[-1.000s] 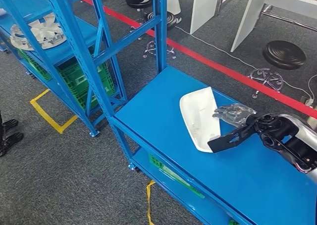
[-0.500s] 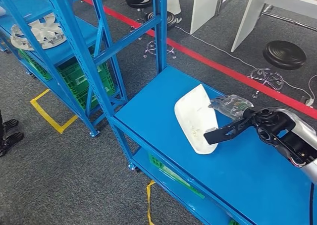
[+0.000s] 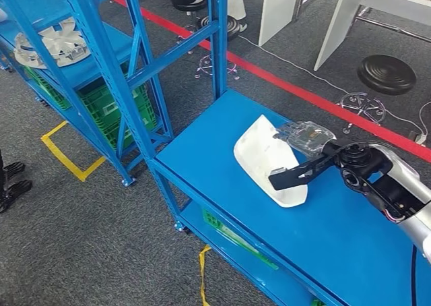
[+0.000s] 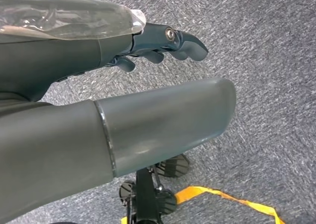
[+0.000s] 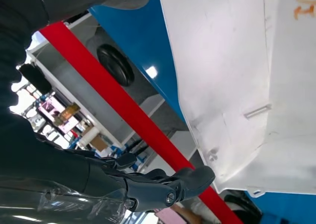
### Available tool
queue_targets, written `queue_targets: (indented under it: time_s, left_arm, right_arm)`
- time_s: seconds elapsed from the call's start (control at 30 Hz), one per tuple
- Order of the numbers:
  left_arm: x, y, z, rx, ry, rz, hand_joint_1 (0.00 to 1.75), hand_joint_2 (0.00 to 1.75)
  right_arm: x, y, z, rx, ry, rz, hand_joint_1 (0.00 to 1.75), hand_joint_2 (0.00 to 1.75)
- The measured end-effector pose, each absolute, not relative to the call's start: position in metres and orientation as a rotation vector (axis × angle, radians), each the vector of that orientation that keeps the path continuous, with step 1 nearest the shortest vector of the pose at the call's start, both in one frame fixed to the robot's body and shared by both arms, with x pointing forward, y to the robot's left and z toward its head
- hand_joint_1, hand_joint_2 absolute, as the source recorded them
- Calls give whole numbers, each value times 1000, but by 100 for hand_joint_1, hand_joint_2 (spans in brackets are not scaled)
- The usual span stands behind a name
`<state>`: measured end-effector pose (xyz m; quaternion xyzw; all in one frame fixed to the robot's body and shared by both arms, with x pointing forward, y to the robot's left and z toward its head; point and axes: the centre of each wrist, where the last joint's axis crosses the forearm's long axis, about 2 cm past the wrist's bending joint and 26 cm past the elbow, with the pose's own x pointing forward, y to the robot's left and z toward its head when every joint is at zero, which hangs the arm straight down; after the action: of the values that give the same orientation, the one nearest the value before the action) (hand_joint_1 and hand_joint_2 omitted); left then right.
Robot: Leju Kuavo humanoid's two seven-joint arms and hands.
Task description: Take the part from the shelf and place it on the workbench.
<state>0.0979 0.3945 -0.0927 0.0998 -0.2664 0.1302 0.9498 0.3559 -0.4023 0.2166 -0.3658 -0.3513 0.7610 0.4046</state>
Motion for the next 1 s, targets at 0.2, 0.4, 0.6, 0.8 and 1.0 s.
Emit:
queue_targets:
  time_s: [0.2, 0.4, 0.6, 0.8, 1.0]
  left_arm:
    - [98, 394, -93, 206, -543, 267, 0, 0]
    - [98, 393, -93, 205, -543, 266, 0, 0]
    - [98, 393, -93, 205, -542, 261, 0, 0]
    - [98, 393, -93, 205, -542, 260, 0, 0]
    - [98, 393, -93, 206, -542, 259, 0, 0]
  right_arm:
    - [362, -396, 216, -932, -924, 1918, 0, 175]
    - [363, -392, 212, -917, -929, 1916, 0, 175]
    - [364, -390, 210, -906, -931, 1914, 0, 175]
    - [365, -388, 208, -898, -934, 1914, 0, 175]
    - [365, -387, 206, -883, -936, 1911, 0, 175]
